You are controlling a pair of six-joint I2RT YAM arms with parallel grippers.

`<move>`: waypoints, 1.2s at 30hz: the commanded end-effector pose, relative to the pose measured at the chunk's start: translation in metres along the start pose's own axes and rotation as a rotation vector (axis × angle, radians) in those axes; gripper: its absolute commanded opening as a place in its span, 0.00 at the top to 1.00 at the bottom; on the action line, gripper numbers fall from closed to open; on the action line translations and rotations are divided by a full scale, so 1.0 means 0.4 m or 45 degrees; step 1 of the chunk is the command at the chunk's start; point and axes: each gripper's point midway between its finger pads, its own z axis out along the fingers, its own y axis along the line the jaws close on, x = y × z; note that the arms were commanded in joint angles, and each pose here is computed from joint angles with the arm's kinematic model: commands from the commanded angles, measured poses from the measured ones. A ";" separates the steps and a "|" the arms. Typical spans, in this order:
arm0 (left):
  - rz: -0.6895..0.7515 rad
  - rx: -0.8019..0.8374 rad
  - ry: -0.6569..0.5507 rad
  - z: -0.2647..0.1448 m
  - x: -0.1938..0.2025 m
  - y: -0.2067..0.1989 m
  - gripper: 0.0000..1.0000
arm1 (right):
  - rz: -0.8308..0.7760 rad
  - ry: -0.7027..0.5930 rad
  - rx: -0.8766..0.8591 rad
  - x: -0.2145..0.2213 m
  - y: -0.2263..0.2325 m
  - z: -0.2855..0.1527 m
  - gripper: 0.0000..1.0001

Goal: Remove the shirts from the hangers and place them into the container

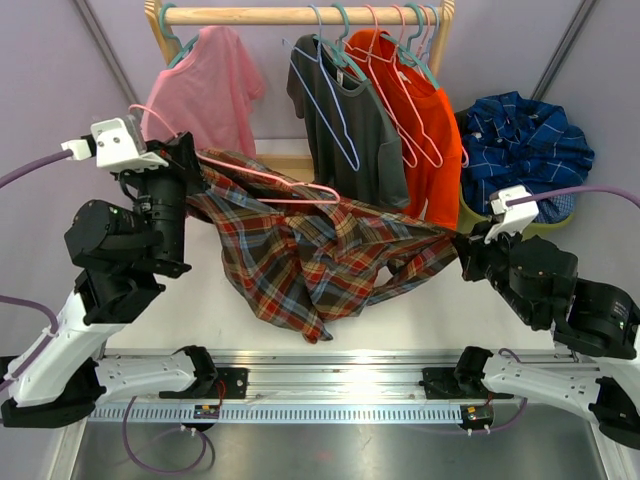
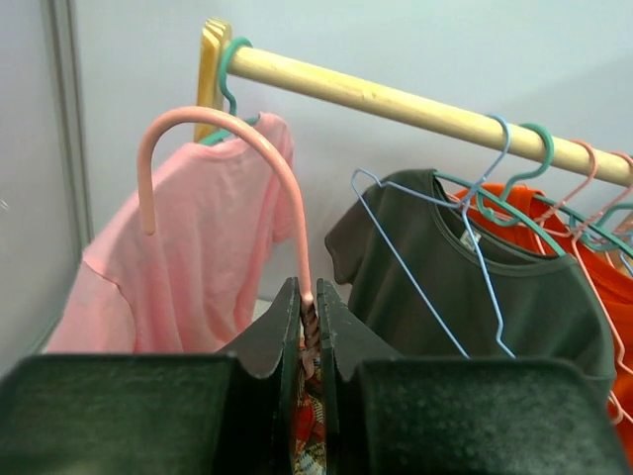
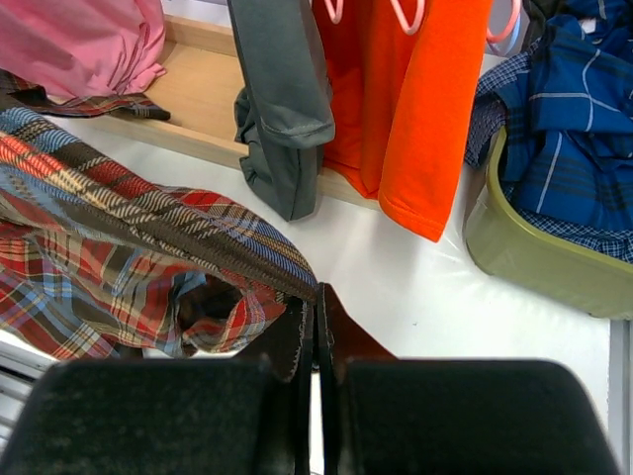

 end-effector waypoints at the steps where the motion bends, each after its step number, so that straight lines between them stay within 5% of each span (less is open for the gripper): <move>1: -0.080 -0.024 0.036 -0.017 -0.005 0.036 1.00 | -0.015 -0.009 0.066 0.012 -0.040 -0.013 1.00; 9: -0.375 0.599 0.415 -0.100 0.213 -0.258 1.00 | -0.053 0.062 -0.237 0.047 0.112 0.041 1.00; 20: -0.565 0.815 0.535 -0.188 0.293 -0.309 1.00 | -0.072 0.154 -0.486 0.075 0.240 0.069 0.98; 21: -0.565 0.827 0.543 -0.190 0.304 -0.317 1.00 | -0.077 0.187 -0.539 0.083 0.259 0.061 0.88; 22: -0.551 0.824 0.560 -0.190 0.320 -0.319 1.00 | -0.085 0.211 -0.558 0.087 0.270 0.063 0.46; 25: -0.420 0.795 0.596 -0.181 0.379 -0.317 1.00 | -0.102 0.242 -0.605 0.073 0.282 0.045 0.28; 36: -0.056 0.742 0.776 -0.148 0.526 -0.347 1.00 | -0.099 0.134 -0.730 -0.050 0.297 -0.026 0.21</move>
